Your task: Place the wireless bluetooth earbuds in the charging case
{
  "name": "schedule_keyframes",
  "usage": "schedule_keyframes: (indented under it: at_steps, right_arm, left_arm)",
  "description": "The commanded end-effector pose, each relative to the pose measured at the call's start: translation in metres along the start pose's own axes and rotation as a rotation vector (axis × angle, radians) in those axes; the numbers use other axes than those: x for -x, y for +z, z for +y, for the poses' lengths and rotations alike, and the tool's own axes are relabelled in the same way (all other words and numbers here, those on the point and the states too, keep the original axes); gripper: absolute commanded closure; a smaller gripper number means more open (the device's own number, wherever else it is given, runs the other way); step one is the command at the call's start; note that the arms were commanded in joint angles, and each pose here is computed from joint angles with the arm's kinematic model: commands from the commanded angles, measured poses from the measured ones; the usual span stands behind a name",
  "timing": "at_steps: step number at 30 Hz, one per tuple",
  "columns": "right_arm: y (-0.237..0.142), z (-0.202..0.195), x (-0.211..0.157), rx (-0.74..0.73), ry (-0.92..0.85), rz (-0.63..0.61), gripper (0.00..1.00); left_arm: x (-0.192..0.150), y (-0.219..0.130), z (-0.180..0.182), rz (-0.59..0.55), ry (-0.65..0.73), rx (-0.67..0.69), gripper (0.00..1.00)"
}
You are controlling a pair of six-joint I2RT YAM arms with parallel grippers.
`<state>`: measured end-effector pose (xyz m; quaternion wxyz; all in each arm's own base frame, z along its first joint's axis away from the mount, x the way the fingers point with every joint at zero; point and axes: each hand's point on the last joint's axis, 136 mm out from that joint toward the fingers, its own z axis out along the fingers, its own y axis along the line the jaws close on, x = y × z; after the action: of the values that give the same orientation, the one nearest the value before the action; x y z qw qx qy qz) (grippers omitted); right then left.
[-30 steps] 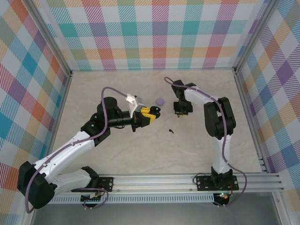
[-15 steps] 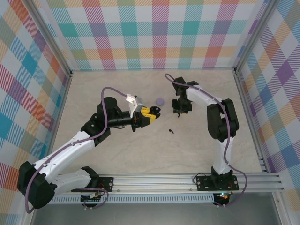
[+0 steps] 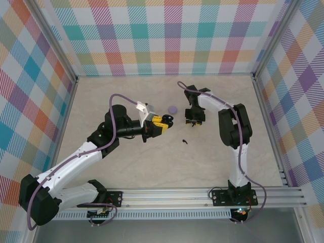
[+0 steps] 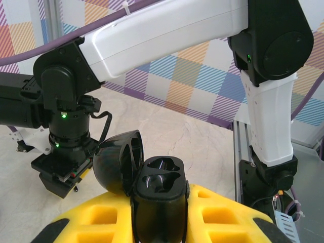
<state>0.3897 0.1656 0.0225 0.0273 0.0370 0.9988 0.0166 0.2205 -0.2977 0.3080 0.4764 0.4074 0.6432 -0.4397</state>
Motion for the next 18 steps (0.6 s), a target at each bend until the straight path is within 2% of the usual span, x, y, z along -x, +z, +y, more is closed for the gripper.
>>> schedule_keyframes:
  at_steps: [1, 18]
  right_arm:
    - [-0.001, -0.003, 0.003, -0.020, 0.033, 0.009, 0.64]
    - [0.011, -0.006, 0.010, -0.061, 0.038, 0.015, 0.67]
  left_arm:
    - [0.013, 0.002, -0.008, -0.029, 0.020, -0.024, 0.92]
    - [0.014, 0.001, -0.009, -0.033, 0.019, -0.025, 0.92]
